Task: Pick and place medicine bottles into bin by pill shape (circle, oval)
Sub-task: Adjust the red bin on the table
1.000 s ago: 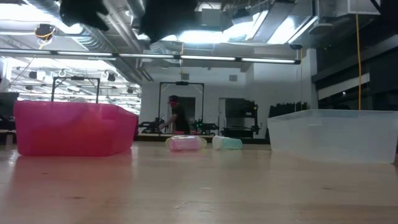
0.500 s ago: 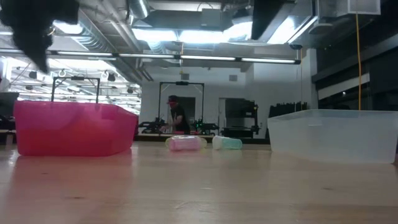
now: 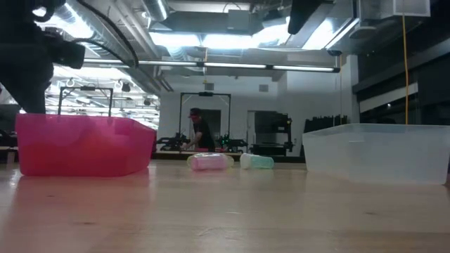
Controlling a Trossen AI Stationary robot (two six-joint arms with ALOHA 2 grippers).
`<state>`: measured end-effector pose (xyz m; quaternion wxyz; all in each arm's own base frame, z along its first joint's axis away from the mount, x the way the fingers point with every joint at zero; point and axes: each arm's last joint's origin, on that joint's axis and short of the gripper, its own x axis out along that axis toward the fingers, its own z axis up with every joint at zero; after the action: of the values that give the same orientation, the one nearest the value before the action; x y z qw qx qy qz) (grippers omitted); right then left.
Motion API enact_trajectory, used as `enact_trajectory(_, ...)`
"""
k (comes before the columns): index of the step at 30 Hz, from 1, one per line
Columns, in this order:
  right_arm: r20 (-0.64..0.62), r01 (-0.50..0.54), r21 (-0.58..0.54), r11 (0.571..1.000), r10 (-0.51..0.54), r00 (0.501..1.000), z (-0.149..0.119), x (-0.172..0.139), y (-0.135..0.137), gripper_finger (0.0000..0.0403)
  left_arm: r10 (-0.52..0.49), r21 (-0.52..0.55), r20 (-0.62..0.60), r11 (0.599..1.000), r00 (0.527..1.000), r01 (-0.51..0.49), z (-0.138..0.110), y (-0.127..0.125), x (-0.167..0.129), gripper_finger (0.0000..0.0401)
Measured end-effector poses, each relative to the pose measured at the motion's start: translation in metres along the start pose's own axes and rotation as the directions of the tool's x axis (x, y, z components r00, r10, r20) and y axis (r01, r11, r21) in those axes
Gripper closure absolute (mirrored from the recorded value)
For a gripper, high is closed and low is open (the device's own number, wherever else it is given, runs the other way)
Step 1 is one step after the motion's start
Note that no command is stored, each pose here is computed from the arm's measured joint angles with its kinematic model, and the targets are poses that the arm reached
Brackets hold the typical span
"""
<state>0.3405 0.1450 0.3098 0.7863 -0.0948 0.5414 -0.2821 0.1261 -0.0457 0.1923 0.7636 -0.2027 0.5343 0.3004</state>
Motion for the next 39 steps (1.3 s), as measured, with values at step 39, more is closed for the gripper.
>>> enact_trajectory(39, 0.033, 0.006, 0.003, 1.0, -0.006, 0.999, 0.001, -0.001, 0.002, 0.0206, -0.009, -0.152, 0.153, 0.988, 0.988, 0.033, 0.021, 0.003, 0.022, 0.0189)
